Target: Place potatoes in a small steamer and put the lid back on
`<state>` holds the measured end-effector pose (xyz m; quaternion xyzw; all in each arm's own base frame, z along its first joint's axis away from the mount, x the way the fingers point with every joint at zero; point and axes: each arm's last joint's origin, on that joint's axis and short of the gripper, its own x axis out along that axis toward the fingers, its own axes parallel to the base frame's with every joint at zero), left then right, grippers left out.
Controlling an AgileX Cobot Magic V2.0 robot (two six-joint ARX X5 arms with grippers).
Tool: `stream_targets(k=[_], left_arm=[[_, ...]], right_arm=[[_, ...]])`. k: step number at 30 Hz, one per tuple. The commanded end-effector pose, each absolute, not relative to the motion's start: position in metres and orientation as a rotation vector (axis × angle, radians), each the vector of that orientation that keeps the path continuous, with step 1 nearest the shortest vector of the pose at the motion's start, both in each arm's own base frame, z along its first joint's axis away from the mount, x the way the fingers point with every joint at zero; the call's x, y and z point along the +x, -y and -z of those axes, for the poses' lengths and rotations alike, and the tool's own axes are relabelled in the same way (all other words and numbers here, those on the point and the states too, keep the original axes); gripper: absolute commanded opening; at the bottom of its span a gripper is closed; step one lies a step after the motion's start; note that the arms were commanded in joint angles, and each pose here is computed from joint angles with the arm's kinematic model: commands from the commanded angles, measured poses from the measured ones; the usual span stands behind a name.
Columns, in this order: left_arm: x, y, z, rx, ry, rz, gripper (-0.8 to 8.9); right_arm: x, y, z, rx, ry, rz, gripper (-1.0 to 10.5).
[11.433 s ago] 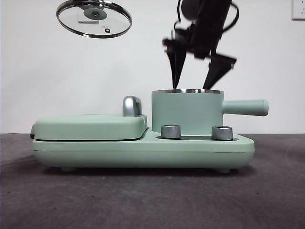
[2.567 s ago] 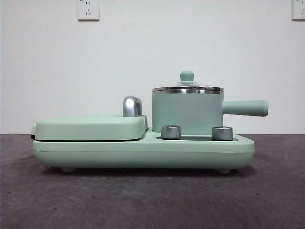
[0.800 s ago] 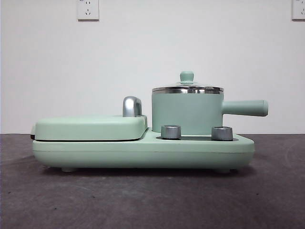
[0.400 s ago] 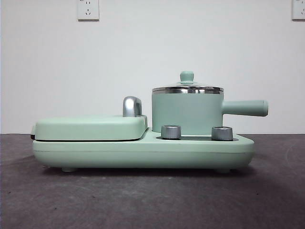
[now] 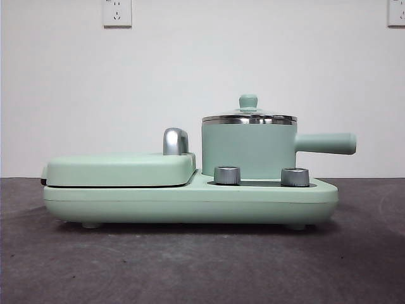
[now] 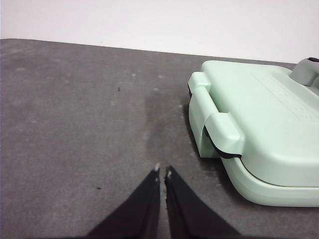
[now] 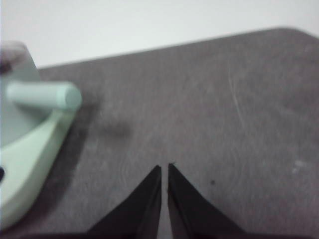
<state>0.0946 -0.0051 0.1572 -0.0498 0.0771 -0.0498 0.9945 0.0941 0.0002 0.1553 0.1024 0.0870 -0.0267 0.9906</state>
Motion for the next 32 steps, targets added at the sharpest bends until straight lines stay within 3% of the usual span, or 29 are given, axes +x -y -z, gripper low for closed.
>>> stream_targets(k=[1,13,32], left_arm=[[0.0954,0.0050,-0.1500,-0.091,-0.180,0.097,0.20],[0.0954,0.0050,-0.1501,-0.091,-0.180,0.097,0.20],[0.0954,0.0050,-0.1501,-0.091,-0.180,0.097,0.20]], right_arm=[[0.0958,-0.0006,-0.1495,0.191,-0.172,0.031,0.2],[0.0959,-0.0008,-0.1502,0.039,-0.167,0.013,0.2],[0.0962,-0.0007,-0.1519,0.041,-0.149,0.015,0.2]])
